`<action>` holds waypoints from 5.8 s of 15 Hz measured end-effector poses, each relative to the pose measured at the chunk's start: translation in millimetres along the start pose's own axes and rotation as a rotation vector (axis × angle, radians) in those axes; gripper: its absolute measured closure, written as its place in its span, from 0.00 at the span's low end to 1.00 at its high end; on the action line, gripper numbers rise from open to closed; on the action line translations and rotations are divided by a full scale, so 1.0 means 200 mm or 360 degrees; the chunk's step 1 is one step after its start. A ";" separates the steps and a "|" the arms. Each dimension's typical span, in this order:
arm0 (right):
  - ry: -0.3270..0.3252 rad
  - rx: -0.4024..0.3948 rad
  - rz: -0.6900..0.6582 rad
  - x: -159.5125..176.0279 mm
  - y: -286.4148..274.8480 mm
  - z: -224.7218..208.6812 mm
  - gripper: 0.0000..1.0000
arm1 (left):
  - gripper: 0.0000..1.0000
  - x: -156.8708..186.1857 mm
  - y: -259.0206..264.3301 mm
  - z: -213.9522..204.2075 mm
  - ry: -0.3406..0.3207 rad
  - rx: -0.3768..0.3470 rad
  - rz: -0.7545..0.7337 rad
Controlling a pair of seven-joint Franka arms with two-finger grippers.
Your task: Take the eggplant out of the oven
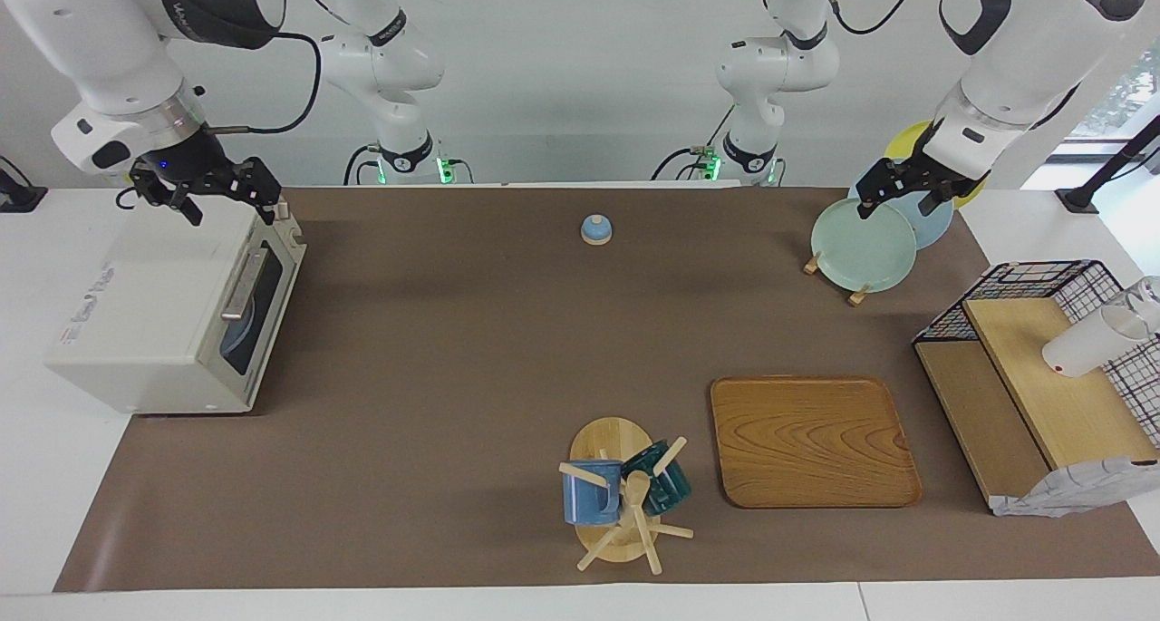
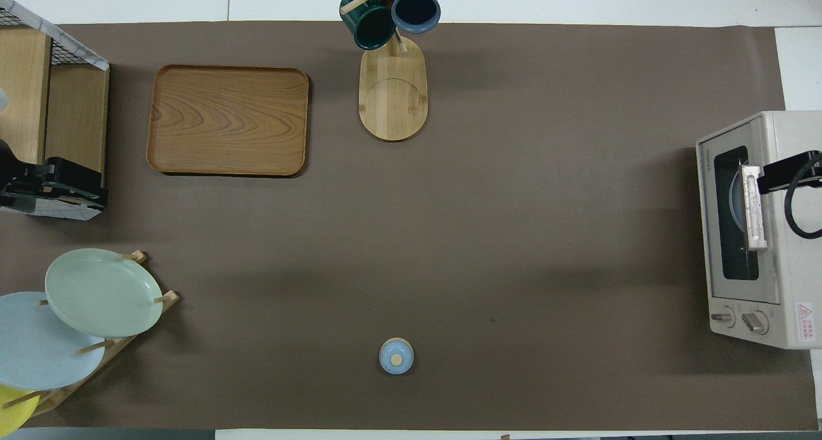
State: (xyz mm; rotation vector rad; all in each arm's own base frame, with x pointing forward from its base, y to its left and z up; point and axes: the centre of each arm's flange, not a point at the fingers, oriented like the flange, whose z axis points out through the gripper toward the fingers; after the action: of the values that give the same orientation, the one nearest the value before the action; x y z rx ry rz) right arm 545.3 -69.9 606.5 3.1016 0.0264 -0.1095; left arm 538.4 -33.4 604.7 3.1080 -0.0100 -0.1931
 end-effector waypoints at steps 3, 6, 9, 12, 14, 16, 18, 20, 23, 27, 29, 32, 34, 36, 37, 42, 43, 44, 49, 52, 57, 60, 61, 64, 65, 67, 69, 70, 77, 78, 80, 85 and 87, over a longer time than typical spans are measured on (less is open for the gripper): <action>0.0000 0.0000 0.0000 0.00 0.00 0.00 0.00 | 0.00 0.00 0.00 0.00 0.0000 0.0000 0.0000; 0.0001 0.0000 -0.0002 0.00 0.00 0.00 0.00 | 0.00 0.00 0.00 0.00 0.0000 0.0000 0.0000; 0.0007 -0.0001 -0.0003 0.00 0.00 0.00 0.08 | 0.00 0.00 0.00 0.00 0.0000 0.0000 0.0000; 0.0016 -0.0002 -0.0018 0.01 0.00 0.02 0.40 | 0.00 0.00 0.00 0.00 0.0000 0.0000 0.0000; 0.0062 -0.0008 -0.0024 0.03 0.00 0.07 0.60 | 0.00 0.00 0.00 0.00 0.0000 0.0000 0.0000; 0.0083 -0.0010 0.0003 0.04 0.01 0.15 0.79 | 0.00 0.00 0.00 0.00 0.0000 0.0000 0.0000; 0.0078 -0.0030 0.0069 0.05 0.05 0.26 0.99 | 0.00 0.00 0.00 0.00 0.0000 0.0000 0.0000; 0.0054 -0.0082 0.0087 0.05 0.10 0.36 0.99 | 0.00 0.00 0.00 0.00 0.0000 0.0000 0.0000; 0.0023 -0.0125 0.0105 0.05 0.12 0.48 0.99 | 0.00 0.00 0.00 0.00 0.0000 0.0000 0.0000; 0.0014 -0.0140 0.0118 0.04 0.13 0.66 0.99 | 0.00 0.00 0.00 0.00 0.0000 0.0000 0.0000; 0.0019 -0.0142 0.0107 0.03 0.11 0.70 0.99 | 0.00 0.00 0.00 0.00 0.0000 0.0000 0.0000; 0.0040 -0.0140 0.0096 0.02 0.09 0.71 0.99 | 0.00 0.00 0.00 0.00 0.0000 0.0000 0.0000; 0.0060 -0.0099 0.0115 0.02 0.05 0.73 0.99 | 0.00 0.00 0.00 0.00 0.0000 0.0000 0.0000; 0.0077 -0.0015 0.0133 0.02 -0.01 0.77 0.99 | 0.00 0.00 0.00 0.00 0.0000 0.0000 0.0000; 0.0082 0.0011 0.0133 0.02 -0.04 0.79 0.99 | 0.00 0.00 0.00 0.00 0.0000 0.0000 0.0000; 0.0123 0.0083 0.0077 0.04 -0.27 1.04 0.99 | 0.00 0.00 0.00 0.00 0.0000 0.0000 0.0000; 0.0127 0.0087 0.0070 0.06 -0.32 1.11 0.99 | 0.00 0.00 0.00 0.00 0.0000 0.0000 0.0000; 0.0121 0.0087 0.0061 0.07 -0.36 1.19 0.99 | 0.00 0.00 0.00 0.00 0.0000 0.0000 0.0000; 0.0067 0.0115 0.0069 0.13 -0.42 1.48 0.99 | 0.00 0.00 0.00 0.00 0.0000 0.0000 0.0000; 0.0085 0.0160 0.0116 0.17 -0.42 1.45 0.99 | 0.00 0.00 0.00 0.00 0.0000 0.0000 0.0000; 0.0002 0.0159 0.0115 0.21 -0.38 1.14 0.84 | 0.00 0.00 0.00 0.00 0.0000 0.0000 0.0000; 0.0017 0.0027 0.0108 0.19 -0.22 1.06 0.52 | 0.00 0.00 0.00 0.00 0.0000 0.0000 0.0000; 0.0014 0.0008 0.0105 0.18 -0.21 1.06 0.50 | 0.00 0.00 0.00 0.00 0.0000 0.0000 0.0000; 0.0005 -0.0025 0.0090 0.18 -0.20 1.08 0.51 | 0.00 0.00 0.00 0.00 0.0000 0.0000 0.0000; 0.0001 -0.0036 0.0091 0.18 -0.18 1.08 0.51 | 0.00 0.00 0.00 0.00 0.0000 0.0000 0.0000; -0.0014 -0.0039 0.0090 0.16 -0.14 1.10 0.53 | 0.00 0.00 0.00 0.00 0.0000 0.0000 0.0000; -0.0029 -0.0037 0.0083 0.15 -0.10 1.12 0.56 | 0.00 0.00 0.00 0.00 0.0000 0.0000 0.0000; -0.0038 -0.0035 0.0088 0.14 -0.07 1.14 0.56 | 0.00 0.00 0.00 0.00 0.0000 0.0000 0.0000; -0.0024 -0.0031 0.0046 0.11 -0.03 1.21 0.67 | 0.00 0.00 0.00 0.00 0.0000 0.0000 0.0001; -0.0024 -0.0031 0.0033 0.11 -0.04 1.21 0.78 | 0.00 0.00 0.00 0.00 0.0000 0.0000 0.0001; -0.0007 -0.0040 -0.0018 0.12 -0.09 1.17 0.95 | 0.00 0.00 0.00 0.00 0.0000 0.0000 0.0001; -0.0023 -0.0094 -0.0215 0.18 -0.65 0.93 0.97 | 0.00 0.00 0.00 0.01 -0.0003 0.0000 0.0001; -0.0005 -0.0152 -0.0222 0.16 -0.99 0.85 0.97 | 0.00 0.00 0.00 0.03 -0.0020 0.0001 0.0000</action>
State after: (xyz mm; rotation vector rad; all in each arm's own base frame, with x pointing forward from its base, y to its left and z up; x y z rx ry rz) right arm 560.7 121.5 427.6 3.0017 0.2407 -0.1140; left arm 537.1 -33.6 599.1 3.1075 -0.0107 -0.2124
